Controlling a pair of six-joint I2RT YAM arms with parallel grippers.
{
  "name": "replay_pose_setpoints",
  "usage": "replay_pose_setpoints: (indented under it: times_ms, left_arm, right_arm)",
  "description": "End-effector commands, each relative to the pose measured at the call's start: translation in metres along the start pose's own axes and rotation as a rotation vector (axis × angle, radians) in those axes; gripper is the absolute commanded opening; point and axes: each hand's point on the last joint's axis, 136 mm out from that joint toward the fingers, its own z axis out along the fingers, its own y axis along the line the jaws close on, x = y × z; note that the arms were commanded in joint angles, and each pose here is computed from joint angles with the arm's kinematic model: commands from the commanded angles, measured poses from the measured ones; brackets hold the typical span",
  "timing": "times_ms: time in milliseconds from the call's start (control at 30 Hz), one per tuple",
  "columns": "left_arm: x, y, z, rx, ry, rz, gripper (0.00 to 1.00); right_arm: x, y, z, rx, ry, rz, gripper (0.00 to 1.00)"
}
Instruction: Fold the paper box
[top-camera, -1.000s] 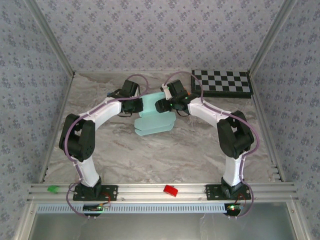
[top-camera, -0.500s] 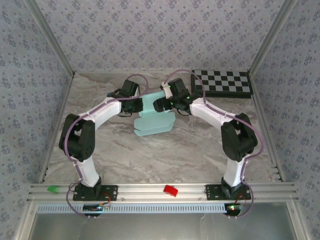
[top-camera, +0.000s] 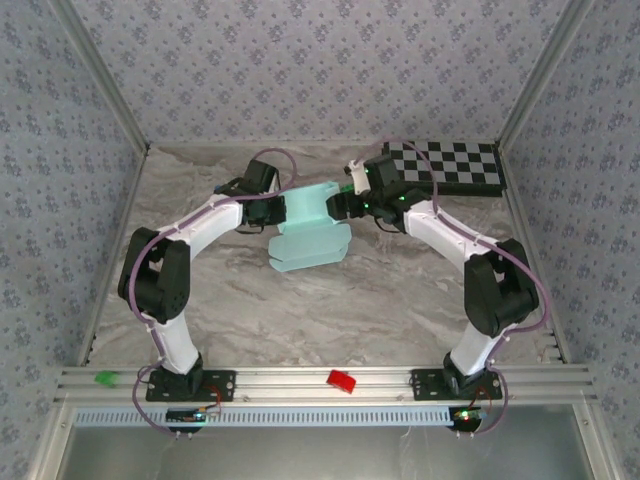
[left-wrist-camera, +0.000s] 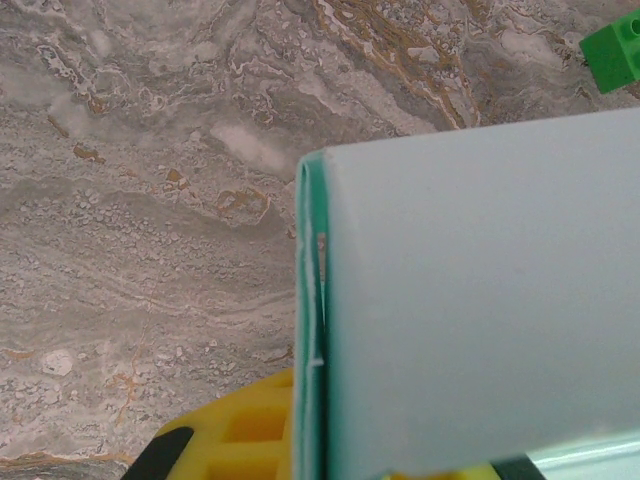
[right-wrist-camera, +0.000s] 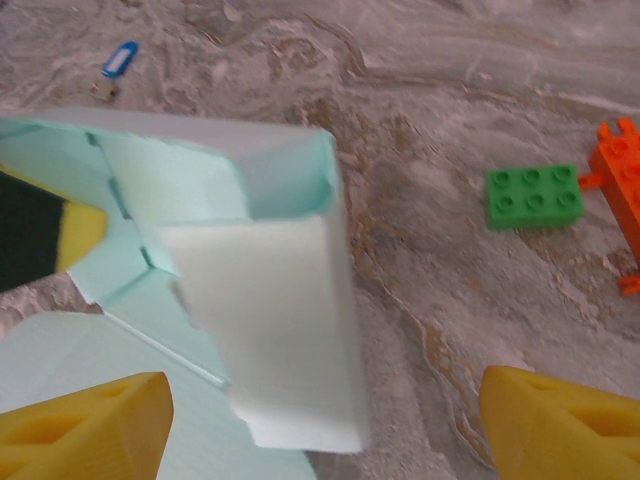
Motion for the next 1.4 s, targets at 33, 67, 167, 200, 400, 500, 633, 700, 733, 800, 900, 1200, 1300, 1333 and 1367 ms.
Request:
replay_pose_setpoints:
  times_ms: [33,67,167,200,400,500,633,700,733,800,900,1200,1300,1333,1367]
  left_arm:
    - [-0.013,-0.007,-0.009,0.018,-0.033,0.002,0.0]
    - [-0.013,-0.007,-0.009,0.019,-0.033,0.002,0.0]
    - [-0.013,-0.008,-0.009,0.02,-0.033,0.002,0.0]
    - [-0.012,-0.008,-0.009,0.02,-0.032,0.003,0.0]
    - [-0.013,-0.009,-0.011,0.022,-0.037,0.003,0.0]
    - [-0.013,-0.009,-0.012,0.024,-0.037,0.004,0.0]
    - [-0.013,-0.009,-0.012,0.024,-0.037,0.002,0.0]
    - [-0.014,-0.01,-0.012,0.026,-0.038,0.002,0.0]
    - [-0.013,-0.009,-0.011,0.026,-0.037,0.002,0.0]
    - [-0.013,-0.009,-0.011,0.026,-0.037,0.002,0.0]
    - [-0.014,-0.01,-0.011,0.026,-0.037,0.005,0.0]
    - [-0.015,-0.01,-0.012,0.027,-0.038,0.007,0.0]
    - [-0.014,-0.01,-0.011,0.027,-0.036,0.008,0.0]
    - [-0.015,-0.01,-0.011,0.028,-0.039,0.009,0.0]
    - [-0.015,-0.01,-0.011,0.027,-0.038,0.009,0.0]
  right_arm:
    - [0.005,0.003,-0.005,-0.04,0.004,0.009,0.8]
    - [0.007,0.001,-0.003,-0.037,0.012,0.013,0.78]
    - [0.012,0.0,0.006,-0.048,0.038,0.021,0.72]
    - [0.013,0.0,0.009,-0.054,0.044,0.024,0.7]
    - [0.011,-0.003,0.026,-0.045,0.058,0.027,0.64]
    - [0.01,-0.005,0.034,-0.032,0.064,0.021,0.62]
    - [0.011,-0.005,0.043,-0.023,0.078,0.009,0.6]
    - [0.012,-0.005,0.047,-0.015,0.088,0.004,0.6]
    - [0.013,-0.006,0.049,-0.007,0.094,0.002,0.6]
    - [0.013,-0.007,0.053,0.011,0.101,-0.008,0.6]
    - [0.013,-0.008,0.056,0.029,0.11,-0.024,0.61]
    - [0.016,-0.016,0.065,0.133,0.147,-0.072,0.59]
    - [0.018,-0.018,0.068,0.166,0.162,-0.088,0.59]
    - [0.018,-0.019,0.069,0.179,0.166,-0.092,0.58]
    - [0.018,-0.018,0.07,0.188,0.17,-0.096,0.57]
